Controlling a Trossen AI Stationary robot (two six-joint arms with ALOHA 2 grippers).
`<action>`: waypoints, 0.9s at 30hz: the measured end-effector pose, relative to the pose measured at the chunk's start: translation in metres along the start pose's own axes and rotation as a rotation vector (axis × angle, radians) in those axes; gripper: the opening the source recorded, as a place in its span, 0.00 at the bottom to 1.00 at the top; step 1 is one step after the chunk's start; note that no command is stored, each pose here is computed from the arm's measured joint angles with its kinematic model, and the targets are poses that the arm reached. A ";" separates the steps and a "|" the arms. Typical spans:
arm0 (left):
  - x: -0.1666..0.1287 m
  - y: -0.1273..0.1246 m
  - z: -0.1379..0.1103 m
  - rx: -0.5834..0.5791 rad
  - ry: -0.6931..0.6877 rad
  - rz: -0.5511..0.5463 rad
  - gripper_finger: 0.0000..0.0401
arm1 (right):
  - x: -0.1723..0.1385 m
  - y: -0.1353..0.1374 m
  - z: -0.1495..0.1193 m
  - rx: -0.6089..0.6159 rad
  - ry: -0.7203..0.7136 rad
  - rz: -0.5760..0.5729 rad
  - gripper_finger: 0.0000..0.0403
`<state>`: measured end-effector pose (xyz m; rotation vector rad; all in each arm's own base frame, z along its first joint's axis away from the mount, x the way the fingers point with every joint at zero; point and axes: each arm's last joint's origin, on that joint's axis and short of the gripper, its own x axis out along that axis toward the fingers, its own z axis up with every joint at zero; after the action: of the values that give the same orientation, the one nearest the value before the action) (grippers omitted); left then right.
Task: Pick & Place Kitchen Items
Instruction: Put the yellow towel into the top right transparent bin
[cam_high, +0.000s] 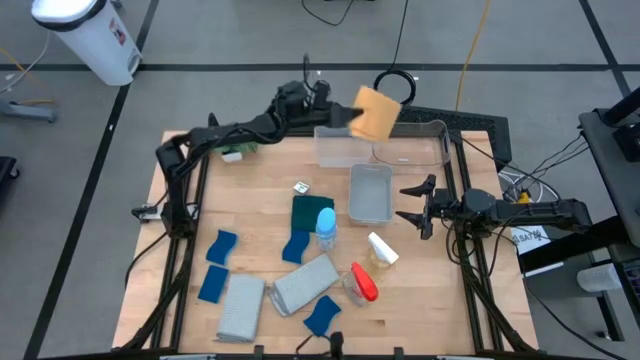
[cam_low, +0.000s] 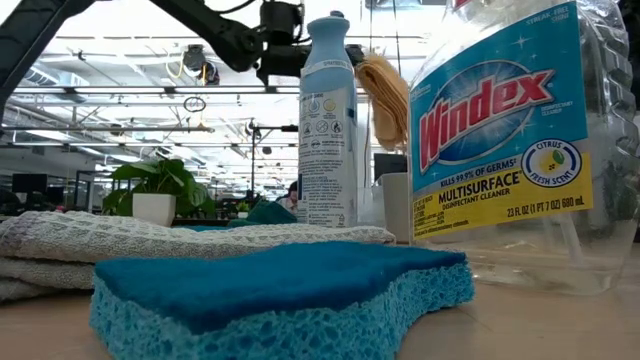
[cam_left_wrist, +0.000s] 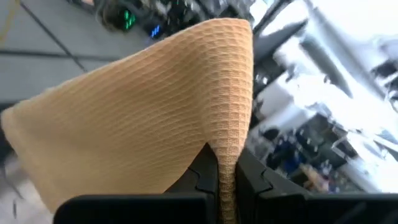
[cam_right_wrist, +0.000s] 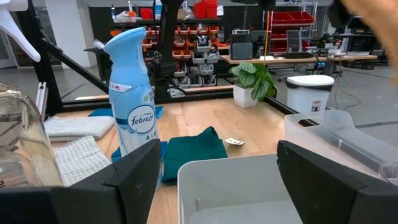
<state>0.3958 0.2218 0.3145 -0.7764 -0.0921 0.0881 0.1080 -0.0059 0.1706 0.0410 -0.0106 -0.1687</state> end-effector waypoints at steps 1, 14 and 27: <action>0.001 0.000 -0.004 -0.002 0.022 0.012 0.03 | 0.000 0.000 0.000 0.000 0.000 0.000 0.73; -0.004 0.009 -0.013 0.066 0.088 0.219 0.03 | 0.000 0.000 0.000 0.000 0.000 0.000 0.73; -0.062 -0.028 0.011 0.318 0.159 0.667 0.03 | 0.000 0.000 0.000 0.000 0.000 0.000 0.73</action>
<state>0.3343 0.2024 0.3392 -0.4673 0.3299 0.6567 0.1080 -0.0059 0.1706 0.0410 -0.0106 -0.1688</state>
